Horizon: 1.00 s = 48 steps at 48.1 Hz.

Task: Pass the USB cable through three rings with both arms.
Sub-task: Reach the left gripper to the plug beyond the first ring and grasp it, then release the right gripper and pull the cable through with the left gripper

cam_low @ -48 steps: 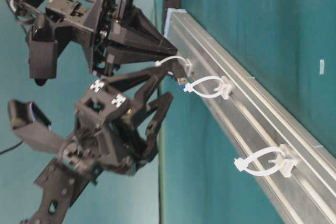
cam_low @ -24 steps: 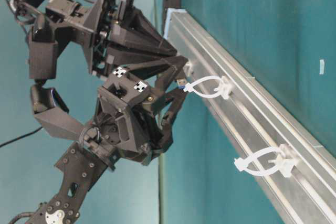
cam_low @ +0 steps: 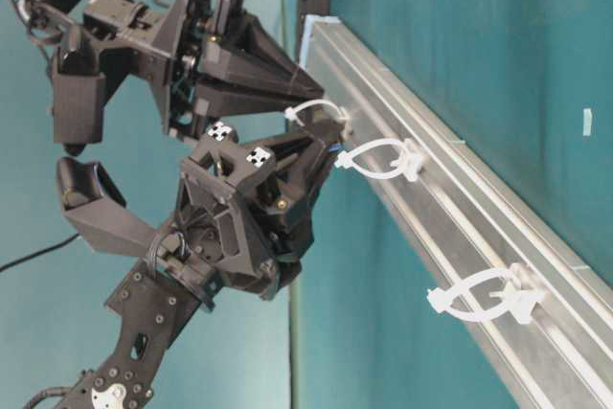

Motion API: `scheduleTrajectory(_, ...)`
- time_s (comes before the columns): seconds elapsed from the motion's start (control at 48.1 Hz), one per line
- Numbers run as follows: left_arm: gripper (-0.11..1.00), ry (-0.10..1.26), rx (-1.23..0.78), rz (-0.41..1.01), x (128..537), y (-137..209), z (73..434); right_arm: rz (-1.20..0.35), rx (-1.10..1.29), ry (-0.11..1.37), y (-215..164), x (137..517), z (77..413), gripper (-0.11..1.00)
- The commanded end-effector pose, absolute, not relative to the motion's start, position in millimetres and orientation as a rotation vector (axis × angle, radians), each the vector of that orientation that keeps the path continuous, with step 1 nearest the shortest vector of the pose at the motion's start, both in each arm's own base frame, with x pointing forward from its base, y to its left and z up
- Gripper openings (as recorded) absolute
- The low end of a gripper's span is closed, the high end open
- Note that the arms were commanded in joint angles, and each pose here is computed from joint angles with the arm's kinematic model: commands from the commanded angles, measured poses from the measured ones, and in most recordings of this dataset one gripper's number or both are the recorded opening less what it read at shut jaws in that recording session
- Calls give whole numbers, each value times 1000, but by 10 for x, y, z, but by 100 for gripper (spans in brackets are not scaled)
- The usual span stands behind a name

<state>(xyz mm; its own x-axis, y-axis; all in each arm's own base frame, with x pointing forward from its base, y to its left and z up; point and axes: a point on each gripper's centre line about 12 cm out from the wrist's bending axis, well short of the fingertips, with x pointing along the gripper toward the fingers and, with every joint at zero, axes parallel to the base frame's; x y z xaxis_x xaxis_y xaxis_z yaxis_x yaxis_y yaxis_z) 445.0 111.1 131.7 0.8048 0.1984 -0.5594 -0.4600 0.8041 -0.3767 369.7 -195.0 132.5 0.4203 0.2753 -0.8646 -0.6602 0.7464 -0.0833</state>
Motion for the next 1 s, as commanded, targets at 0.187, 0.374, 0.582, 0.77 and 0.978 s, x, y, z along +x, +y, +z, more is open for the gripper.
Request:
scheduleTrajectory(0.187,9,485,-525,356,4482,1096,1449,576,-450,967,-1940,3742,1331,7)
scheduleTrajectory(0.374,9,487,-531,359,4471,1093,1455,497,-434,970,-1966,3795,1337,7)
scheduleTrajectory(0.582,9,494,-533,361,4430,1084,1509,456,-391,979,-1977,3797,1336,13)
scheduleTrajectory(0.77,9,475,-564,367,4347,1063,1606,396,-334,985,-2021,3738,1417,54)
scheduleTrajectory(0.978,9,473,-636,388,4205,1029,1615,322,-356,980,-2098,3637,1547,86)
